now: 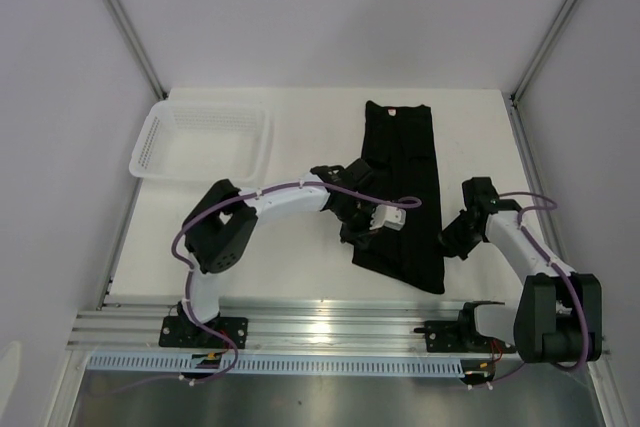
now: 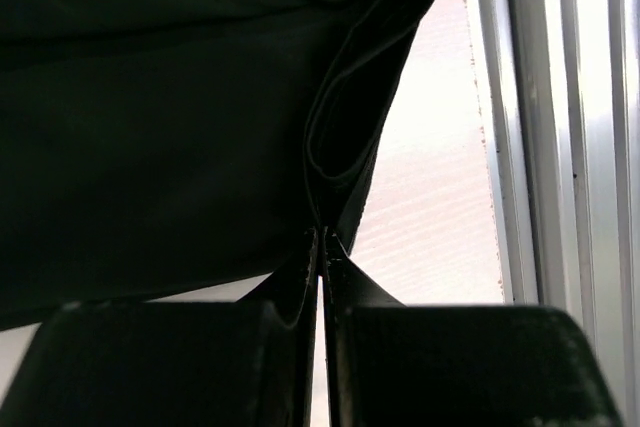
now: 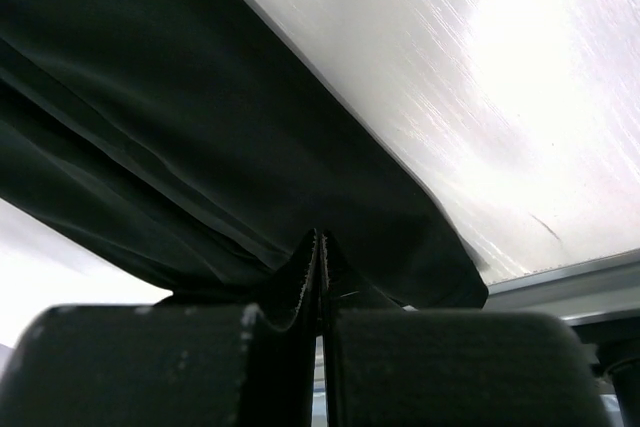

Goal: Roll the t-shirts
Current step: Roll the tshirt

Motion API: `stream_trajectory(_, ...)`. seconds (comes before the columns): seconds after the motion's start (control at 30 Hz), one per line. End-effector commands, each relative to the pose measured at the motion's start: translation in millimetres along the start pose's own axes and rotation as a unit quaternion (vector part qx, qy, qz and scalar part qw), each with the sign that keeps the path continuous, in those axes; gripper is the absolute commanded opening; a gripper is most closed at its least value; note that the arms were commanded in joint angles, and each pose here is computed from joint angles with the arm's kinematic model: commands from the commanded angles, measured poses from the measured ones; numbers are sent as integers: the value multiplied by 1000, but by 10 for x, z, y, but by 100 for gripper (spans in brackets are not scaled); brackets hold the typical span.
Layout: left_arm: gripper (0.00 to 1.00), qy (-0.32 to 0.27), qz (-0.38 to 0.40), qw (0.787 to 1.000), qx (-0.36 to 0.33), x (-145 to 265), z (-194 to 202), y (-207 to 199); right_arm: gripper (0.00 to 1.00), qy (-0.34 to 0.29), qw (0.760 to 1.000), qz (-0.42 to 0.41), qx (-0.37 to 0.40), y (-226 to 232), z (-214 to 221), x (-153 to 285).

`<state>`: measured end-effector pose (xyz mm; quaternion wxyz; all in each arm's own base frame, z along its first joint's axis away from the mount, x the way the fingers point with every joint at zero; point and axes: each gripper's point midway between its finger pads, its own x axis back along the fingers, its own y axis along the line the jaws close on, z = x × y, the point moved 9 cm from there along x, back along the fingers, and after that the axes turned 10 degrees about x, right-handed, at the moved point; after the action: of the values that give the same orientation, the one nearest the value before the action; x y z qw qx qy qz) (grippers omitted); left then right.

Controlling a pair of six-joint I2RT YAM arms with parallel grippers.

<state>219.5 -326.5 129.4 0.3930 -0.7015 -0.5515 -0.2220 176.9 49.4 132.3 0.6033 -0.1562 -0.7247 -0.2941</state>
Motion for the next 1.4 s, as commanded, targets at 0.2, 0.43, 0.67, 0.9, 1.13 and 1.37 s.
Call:
stream_trajectory(0.2,1,-27,-2,998,64,39,-34,205,36,-1,999,40,-1,-48,-6,253)
stream_trajectory(0.43,0,-28,2,996,84,19,9,210,36,60,996,39,-48,-222,285,93)
stream_trajectory(0.67,1,-19,-12,995,100,13,84,241,39,43,996,55,-48,-245,287,252)
stream_trajectory(0.9,1,-11,-29,989,141,36,172,314,41,35,995,65,-64,-226,258,292)
stream_trajectory(1.13,1,-9,-22,986,166,4,209,306,49,18,994,39,-102,-197,277,204)
stream_trajectory(1.37,1,-8,-20,985,172,10,242,308,48,27,994,35,-104,-202,357,85)
